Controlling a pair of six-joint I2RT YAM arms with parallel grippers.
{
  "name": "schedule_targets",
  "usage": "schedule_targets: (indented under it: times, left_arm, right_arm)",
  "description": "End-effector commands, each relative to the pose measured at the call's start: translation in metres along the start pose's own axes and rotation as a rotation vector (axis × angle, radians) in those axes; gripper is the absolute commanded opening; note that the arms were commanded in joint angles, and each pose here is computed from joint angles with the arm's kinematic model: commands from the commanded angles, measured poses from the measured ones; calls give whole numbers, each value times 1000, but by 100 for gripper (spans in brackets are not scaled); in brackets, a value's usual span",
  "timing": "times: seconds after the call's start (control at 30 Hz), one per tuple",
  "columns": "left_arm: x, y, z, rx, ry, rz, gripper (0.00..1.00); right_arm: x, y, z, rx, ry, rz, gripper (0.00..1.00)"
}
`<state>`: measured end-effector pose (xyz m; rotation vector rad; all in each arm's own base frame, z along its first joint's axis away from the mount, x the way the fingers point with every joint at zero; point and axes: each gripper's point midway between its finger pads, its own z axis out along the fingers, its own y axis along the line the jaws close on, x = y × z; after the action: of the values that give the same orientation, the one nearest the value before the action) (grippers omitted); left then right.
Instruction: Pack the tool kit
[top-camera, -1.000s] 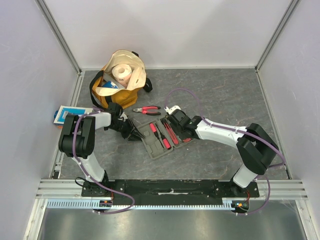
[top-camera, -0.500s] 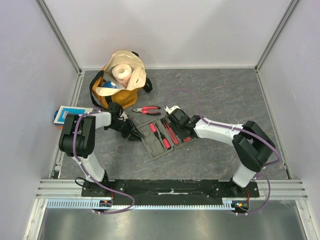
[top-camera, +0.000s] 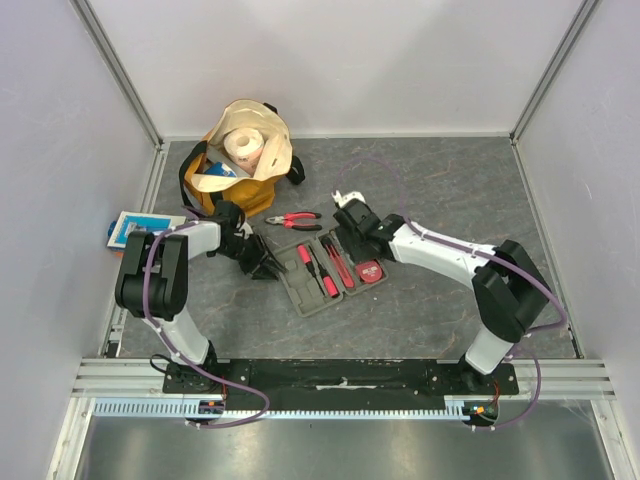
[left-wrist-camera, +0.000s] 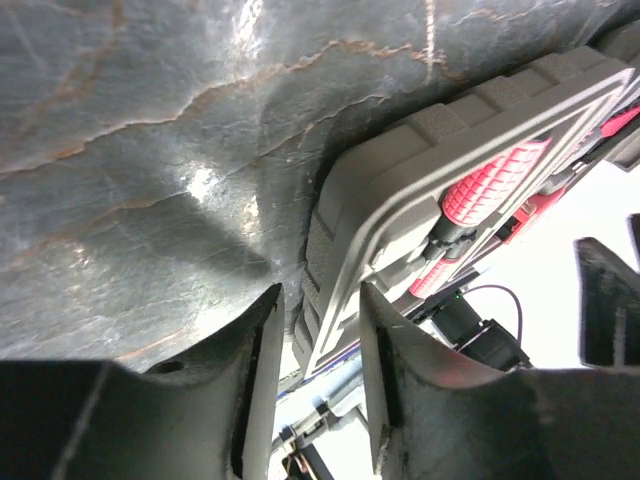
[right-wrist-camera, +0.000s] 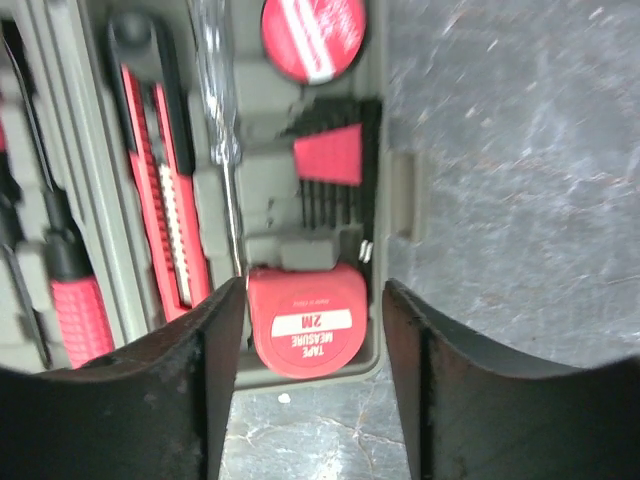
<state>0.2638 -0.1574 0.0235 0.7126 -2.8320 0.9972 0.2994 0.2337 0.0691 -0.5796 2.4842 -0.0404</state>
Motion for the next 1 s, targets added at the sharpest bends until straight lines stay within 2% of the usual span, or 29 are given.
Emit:
schedule_targets:
  times: [0.0, 0.13, 0.2, 0.33, 0.5, 0.7, 0.97]
  left_arm:
    - [-23, -20, -23, 8, -132, 114, 47]
    - [-26, -33, -35, 32, -174, 156, 63]
    - [-28, -34, -38, 29, -192, 171, 68]
    - [-26, -23, -33, -1, -190, 181, 69]
    - [-26, -11, -21, -21, -164, 158, 58]
    - [-23, -23, -9, 34, -114, 193, 45]
    - [-19, -46, 13, 39, -54, 305, 40]
  right_arm:
    - [-66, -30, -38, 54, -185, 170, 67]
    - [-77, -47, -37, 62, -195, 244, 73]
    - [-74, -51, -31, 58, -177, 269, 75]
    - [-68, -57, -17, 44, -140, 307, 80]
    - [-57, -45, 6, -41, -84, 318, 80]
    - [-48, -35, 26, -108, -54, 368, 74]
    - [-46, -47, 24, -51, -69, 382, 74]
